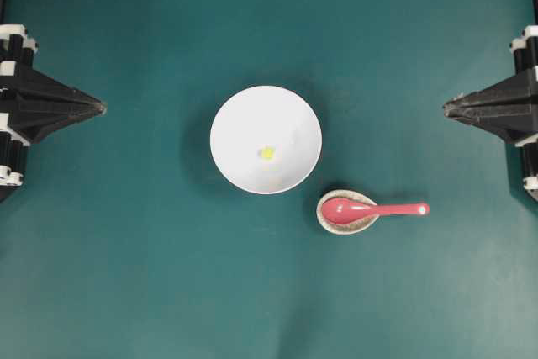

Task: Scoop the yellow hexagonal prism block from the bowl with a spoon using the right arm.
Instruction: 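Move the right gripper toward the pink spoon handle on the spoon rest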

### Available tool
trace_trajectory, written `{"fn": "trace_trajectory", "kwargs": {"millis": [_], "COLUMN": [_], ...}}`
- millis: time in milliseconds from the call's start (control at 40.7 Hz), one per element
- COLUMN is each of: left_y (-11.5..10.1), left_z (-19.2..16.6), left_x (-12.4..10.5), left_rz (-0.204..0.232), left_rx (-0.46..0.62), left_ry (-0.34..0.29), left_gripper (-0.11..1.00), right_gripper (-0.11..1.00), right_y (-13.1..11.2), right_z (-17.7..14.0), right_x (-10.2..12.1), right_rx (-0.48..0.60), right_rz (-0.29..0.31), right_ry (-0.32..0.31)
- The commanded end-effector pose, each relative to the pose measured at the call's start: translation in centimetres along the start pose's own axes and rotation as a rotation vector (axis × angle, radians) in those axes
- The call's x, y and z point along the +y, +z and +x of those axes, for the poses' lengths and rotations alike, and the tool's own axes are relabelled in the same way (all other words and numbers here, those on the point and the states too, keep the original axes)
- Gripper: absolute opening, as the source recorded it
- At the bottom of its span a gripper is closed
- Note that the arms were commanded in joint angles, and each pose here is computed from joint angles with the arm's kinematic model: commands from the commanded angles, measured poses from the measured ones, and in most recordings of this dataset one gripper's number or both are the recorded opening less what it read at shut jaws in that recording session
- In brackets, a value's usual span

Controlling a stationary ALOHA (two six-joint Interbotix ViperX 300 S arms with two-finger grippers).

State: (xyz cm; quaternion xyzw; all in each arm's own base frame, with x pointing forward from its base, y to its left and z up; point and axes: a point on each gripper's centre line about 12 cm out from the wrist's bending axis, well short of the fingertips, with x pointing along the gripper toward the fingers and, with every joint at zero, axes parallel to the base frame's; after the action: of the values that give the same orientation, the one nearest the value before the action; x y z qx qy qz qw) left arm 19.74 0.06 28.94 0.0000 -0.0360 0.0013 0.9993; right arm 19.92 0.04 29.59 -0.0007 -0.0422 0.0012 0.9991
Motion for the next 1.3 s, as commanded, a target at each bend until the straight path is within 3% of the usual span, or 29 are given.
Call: {"fn": "trace_trajectory", "kwargs": {"millis": [0,25,49,221,417,589,908,1276], "left_y": [0.9,0.7,0.7,1.0,1.1,1.1,0.9,0.9], "left_z": [0.4,0.5,0.5,0.5,0.5,0.5,0.3,0.3], "left_x": [0.0,0.0,0.0,0.0,0.0,0.2,0.8,0.9], "left_rz": [0.007,0.004,0.001,0.001,0.001,0.0,0.001,0.025], "left_rx": [-0.006,0.006,0.006,0.0,-0.002,-0.003,0.028,0.028], "left_ry": [-0.001,-0.003,-0.001,-0.003,-0.001,0.006,0.041,0.044], "left_gripper": [-0.01,-0.01,0.08,0.08,0.08,0.08,0.08,0.08], "right_gripper": [0.0,0.0,0.01,0.09,0.44,0.61,0.62,0.62], "right_y": [0.3,0.2,0.2,0.2,0.2,-0.4,-4.3,-9.9], "right_z": [0.3,0.4,0.4,0.4,0.4,0.6,1.7,2.4], "right_x": [-0.1,0.0,0.0,0.0,0.0,0.0,0.5,1.3], "right_rx": [-0.008,-0.006,-0.005,-0.006,0.0,0.025,0.169,0.181], "right_rz": [-0.012,-0.027,-0.027,-0.022,-0.01,-0.009,0.021,0.076], "right_ry": [-0.002,0.002,0.002,0.002,0.0,0.002,0.021,0.026]}}
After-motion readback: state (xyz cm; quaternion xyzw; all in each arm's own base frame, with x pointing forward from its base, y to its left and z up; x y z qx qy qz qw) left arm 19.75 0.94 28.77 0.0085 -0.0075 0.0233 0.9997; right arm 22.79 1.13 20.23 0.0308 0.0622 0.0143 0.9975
